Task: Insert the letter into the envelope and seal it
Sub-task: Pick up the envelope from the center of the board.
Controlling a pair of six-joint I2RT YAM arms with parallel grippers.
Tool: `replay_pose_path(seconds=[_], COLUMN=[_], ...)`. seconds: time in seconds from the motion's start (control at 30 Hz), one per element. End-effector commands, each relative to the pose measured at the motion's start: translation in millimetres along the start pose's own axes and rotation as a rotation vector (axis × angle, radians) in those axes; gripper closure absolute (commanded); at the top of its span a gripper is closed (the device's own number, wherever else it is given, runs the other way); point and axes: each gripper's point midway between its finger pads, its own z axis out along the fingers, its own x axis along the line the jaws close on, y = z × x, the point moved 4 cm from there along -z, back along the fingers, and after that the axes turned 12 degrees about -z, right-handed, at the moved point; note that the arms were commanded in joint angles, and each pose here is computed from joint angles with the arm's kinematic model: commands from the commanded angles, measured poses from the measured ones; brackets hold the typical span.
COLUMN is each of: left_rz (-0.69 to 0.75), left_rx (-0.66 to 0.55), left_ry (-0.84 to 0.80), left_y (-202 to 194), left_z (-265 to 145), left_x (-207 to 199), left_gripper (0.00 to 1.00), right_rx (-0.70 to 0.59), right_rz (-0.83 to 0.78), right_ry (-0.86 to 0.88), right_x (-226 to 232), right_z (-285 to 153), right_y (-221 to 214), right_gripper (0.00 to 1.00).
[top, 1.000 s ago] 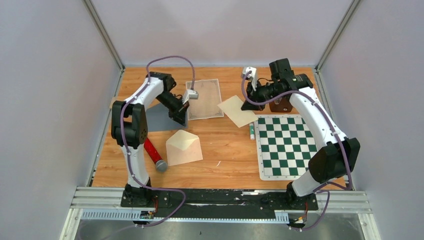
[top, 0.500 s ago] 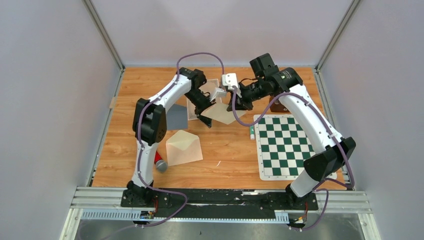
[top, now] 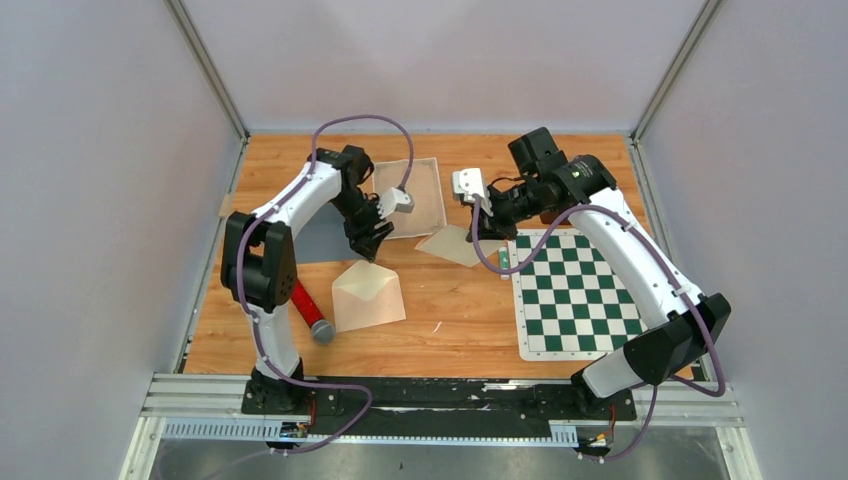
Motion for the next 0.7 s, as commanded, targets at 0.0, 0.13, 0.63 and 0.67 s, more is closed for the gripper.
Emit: replay_pose_path(seconds=[0.0,0.13,0.63,0.67], left_rz=[0.066,0.050,0.007,0.003], left_rx=[0.029,0.071,0.162,0.165], left_ry=[0.026,-0.005,-0.032,-0.037], left_y=[-1.5,-9.3,-36.2,-37.3], left_z=[13.4,20.1,42.6,43.7], left_x=[12.9,12.5,19.9,20.1], left_gripper=[0.35,0.38,0.62,0.63], right_rx=[-0.012,-0.003,0.007,0.007], right_rz=[-0.025,-0.012,0.010,0.010], right_ry=[-0.028,-0.030,-0.026,-0.025], right_x=[-5.0,-3.7,-1.7,-1.2], right_z=[-1.9,-2.0,0.8,1.1], right_y=[6.2,4.2,-0.4,-0.6], right_gripper=[1.00,1.00,1.00,1.00])
